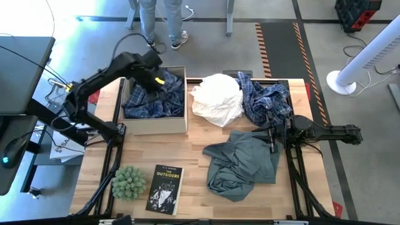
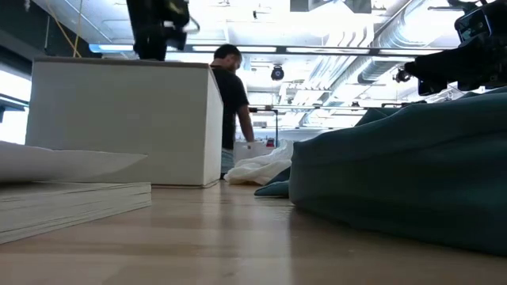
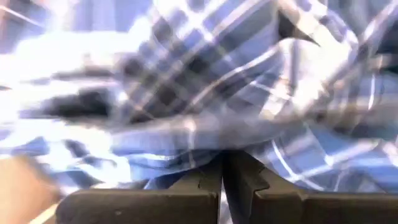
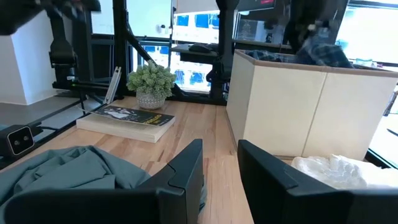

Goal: Sort clothes
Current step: Put the bottom blue plaid shirt into the laundry organizer

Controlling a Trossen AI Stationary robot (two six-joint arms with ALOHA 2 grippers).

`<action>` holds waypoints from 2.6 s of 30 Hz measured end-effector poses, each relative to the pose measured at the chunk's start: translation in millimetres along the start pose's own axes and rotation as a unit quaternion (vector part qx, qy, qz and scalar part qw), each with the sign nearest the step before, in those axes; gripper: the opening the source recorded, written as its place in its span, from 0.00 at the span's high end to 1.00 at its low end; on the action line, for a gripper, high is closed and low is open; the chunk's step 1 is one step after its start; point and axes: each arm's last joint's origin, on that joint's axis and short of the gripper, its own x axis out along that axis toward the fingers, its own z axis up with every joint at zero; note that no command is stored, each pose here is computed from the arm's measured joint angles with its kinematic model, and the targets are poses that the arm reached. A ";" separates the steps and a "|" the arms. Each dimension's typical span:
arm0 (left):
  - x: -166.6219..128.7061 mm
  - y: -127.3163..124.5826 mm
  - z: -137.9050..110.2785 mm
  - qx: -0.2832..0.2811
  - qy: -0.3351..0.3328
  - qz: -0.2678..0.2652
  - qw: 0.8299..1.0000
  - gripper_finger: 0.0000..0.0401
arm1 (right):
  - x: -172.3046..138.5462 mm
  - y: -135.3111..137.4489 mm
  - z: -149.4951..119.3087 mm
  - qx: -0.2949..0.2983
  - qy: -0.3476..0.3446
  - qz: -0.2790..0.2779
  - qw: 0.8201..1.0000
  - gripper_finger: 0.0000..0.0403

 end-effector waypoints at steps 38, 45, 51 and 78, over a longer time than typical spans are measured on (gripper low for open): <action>116.4 -24.4 -26.3 -0.120 -0.223 -0.001 0.967 1.00 | 0.0 0.0 0.1 0.000 0.000 0.000 1.000 0.76; 39.5 -58.4 -38.7 -0.129 -0.353 0.086 0.923 1.00 | 0.0 0.0 0.0 0.000 0.000 0.000 1.000 0.76; 13.9 -86.9 -63.6 -0.159 -0.402 0.137 0.891 1.00 | 0.0 0.0 0.1 0.000 0.000 0.000 1.000 0.76; 78.0 -61.3 -68.2 -0.183 -0.360 0.108 0.908 0.76 | 0.0 0.0 0.1 0.000 0.000 0.000 1.000 0.76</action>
